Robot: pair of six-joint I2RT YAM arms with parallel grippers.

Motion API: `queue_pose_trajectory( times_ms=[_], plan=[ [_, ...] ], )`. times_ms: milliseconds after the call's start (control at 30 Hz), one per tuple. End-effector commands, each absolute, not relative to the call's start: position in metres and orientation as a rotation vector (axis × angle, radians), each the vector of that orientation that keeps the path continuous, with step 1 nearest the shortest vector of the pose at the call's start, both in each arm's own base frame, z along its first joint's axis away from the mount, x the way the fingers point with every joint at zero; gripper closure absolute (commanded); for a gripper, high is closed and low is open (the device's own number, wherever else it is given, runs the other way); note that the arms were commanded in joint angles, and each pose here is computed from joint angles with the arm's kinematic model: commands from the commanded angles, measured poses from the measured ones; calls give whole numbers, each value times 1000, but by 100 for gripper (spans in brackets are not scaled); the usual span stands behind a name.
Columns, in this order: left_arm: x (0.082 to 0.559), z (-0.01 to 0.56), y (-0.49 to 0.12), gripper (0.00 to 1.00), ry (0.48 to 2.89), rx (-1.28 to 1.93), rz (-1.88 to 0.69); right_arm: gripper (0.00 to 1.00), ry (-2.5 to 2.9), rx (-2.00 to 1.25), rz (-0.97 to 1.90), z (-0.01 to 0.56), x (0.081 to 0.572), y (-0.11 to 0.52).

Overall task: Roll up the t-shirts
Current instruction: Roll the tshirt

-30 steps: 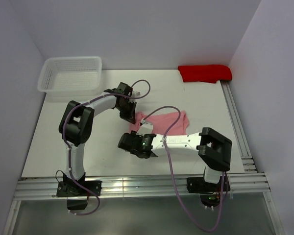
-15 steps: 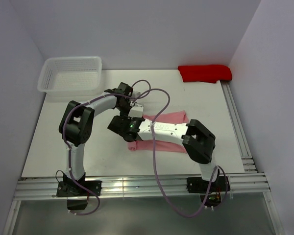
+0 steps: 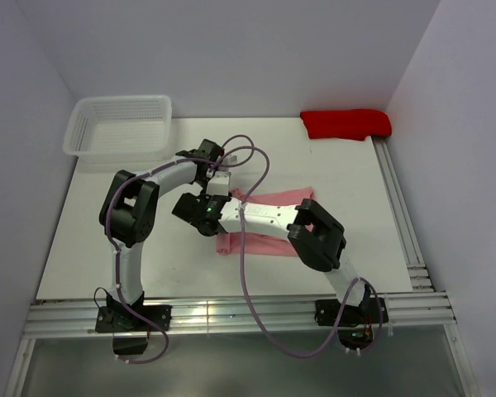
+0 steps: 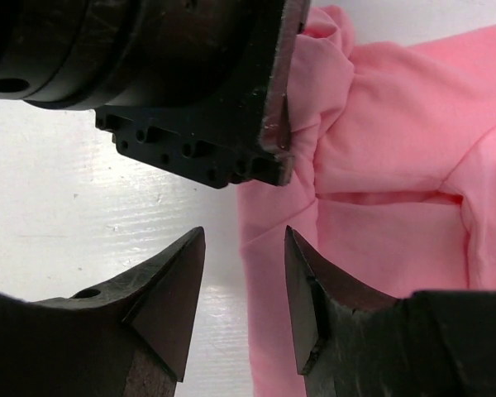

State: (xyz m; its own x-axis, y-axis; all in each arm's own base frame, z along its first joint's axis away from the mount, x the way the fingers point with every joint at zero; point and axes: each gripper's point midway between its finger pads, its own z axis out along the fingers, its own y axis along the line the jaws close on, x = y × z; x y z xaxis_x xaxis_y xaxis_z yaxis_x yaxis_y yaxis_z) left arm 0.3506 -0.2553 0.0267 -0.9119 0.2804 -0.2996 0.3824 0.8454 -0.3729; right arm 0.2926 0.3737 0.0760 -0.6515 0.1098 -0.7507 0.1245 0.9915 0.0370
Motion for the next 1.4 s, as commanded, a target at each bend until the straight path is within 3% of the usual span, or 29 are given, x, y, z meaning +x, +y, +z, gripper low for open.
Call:
queue_pose_trajectory(
  times_ms=[0, 400, 500, 767, 933, 1067, 1133, 1367],
  plan=[
    [356, 19, -245, 99, 2796, 522, -528, 49, 2264, 141, -78, 71, 300, 374],
    [355, 16, -246, 95, 2804, 535, -531, 48, 2326, 60, -277, 35, 285, 368],
    [356, 17, -246, 88, 2803, 547, -532, 48, 2355, 49, -298, 23, 278, 365],
    [361, 32, -254, 59, 2769, 594, -581, 50, 2402, 83, -328, 14, 266, 353],
    [365, 60, -268, 41, 2705, 669, -687, 57, 2408, 148, -151, 21, 266, 353],
    [365, 87, -274, 34, 2641, 718, -779, 61, 2411, 235, 97, 29, 270, 355],
    [366, 104, -276, 24, 2597, 734, -854, 62, 2410, 287, 268, 31, 272, 354],
    [352, 117, -272, 22, 2536, 758, -1088, 63, 2274, 450, 871, 58, 284, 358]
  ],
)
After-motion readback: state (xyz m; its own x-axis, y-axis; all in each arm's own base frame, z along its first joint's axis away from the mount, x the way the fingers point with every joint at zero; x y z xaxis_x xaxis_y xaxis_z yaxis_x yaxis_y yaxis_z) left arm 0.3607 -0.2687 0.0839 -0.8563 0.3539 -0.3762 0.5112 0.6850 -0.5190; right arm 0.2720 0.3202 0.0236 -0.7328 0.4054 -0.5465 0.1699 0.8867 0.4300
